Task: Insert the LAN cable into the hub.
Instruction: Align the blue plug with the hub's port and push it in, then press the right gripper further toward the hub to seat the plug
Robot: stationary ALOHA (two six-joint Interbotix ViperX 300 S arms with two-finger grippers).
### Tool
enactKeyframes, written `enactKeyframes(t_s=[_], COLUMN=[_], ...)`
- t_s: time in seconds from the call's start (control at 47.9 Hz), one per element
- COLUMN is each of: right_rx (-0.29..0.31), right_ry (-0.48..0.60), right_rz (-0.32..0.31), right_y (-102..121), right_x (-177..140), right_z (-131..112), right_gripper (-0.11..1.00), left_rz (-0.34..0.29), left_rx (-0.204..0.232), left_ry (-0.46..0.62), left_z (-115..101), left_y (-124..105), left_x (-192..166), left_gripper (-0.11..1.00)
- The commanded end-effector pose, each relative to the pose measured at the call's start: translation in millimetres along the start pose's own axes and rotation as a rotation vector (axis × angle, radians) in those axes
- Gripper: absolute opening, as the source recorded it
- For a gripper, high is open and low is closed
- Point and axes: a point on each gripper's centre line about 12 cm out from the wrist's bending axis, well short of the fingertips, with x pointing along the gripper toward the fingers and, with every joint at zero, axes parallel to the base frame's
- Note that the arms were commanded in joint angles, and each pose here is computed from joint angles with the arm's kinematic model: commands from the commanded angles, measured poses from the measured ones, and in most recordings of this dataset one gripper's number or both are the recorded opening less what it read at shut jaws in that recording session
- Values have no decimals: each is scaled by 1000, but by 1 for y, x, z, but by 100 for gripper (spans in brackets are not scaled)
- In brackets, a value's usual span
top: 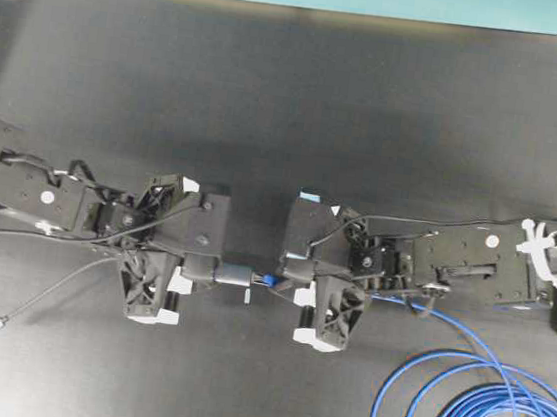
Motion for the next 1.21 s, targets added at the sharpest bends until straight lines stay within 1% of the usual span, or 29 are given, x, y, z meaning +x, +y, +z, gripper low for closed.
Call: enactKeyframes(t_s=[0.0,0.104,0.25,0.605,0.918,1.189], right_rx=[-14,-14,-12,-14,-12,-16], right_ry=[-29,-28,-31,-47,-114,-133], right_rz=[10,10,11,14,23,24], right_y=[4,4,5,6,6,6], right_x=[-2,-2,-1,1,1,3], right_z=[10,10,11,18,30,35], right_gripper=[13,13,13,13,13,13], left_rz=[1,1,2,3,0,-1], left_rx=[10,24,33,35,35,34], left_ry=[-22,-15,-17,-32,-63,-94], left_z=[11,13,16,24,28,32], left_y=[0,0,0,0,0,0], left_x=[-1,0,2,6,6,7], left_gripper=[28,28,28,28,28,28])
